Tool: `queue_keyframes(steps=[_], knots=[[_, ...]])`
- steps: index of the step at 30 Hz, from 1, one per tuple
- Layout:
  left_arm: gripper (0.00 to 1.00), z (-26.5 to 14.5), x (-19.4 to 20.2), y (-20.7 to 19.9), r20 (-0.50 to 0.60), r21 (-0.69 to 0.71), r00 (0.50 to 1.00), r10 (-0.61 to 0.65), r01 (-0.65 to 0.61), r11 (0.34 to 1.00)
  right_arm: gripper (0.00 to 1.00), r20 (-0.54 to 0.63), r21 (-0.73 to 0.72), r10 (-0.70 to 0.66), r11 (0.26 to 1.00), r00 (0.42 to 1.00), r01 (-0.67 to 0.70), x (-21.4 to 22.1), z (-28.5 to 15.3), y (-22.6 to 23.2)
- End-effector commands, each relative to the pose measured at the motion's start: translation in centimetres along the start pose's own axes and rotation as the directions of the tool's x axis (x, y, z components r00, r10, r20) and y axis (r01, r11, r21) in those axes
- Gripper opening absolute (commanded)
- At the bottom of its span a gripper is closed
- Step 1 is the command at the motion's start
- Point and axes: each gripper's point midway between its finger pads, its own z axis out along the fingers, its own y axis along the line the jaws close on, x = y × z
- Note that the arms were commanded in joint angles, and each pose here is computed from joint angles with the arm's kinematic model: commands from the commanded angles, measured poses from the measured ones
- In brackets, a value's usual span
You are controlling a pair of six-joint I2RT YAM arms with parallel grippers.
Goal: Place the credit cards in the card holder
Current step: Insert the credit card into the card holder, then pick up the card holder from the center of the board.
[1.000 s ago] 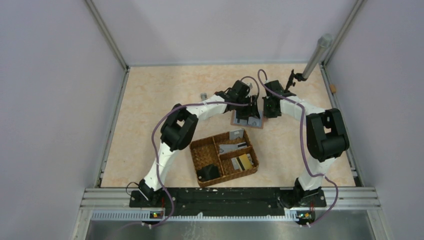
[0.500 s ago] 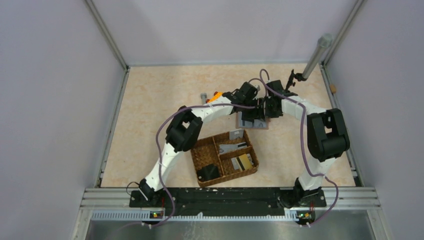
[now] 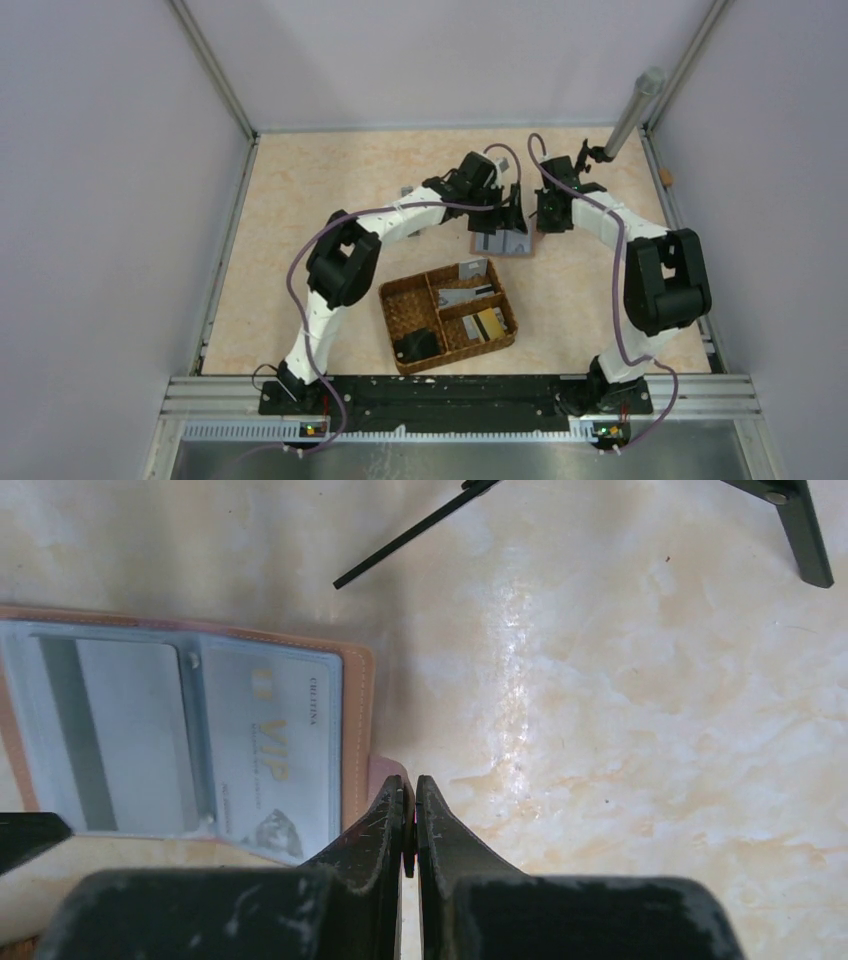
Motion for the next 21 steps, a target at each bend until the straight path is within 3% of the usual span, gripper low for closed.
queue_keyframes(steps=[1,10,21], knots=[[0.91,-5.7,-4.4,-3.3,0.133,0.149,0.991,0.019,-0.039,0.988,0.00,0.092,-0.032,0.011,0.999,0.996,-0.008,-3.4,-3.6,-0.1],[0.90,-8.5,-4.7,3.9,0.142,0.156,0.981,-0.129,0.107,0.982,0.00,0.145,-0.270,0.000,0.962,0.989,0.040,-5.9,-6.9,6.4],[0.85,-9.4,-3.8,9.4,0.153,0.110,0.968,-0.199,0.183,0.977,0.00,0.076,-0.436,-0.051,0.897,0.996,0.079,-4.2,-4.4,16.3]])
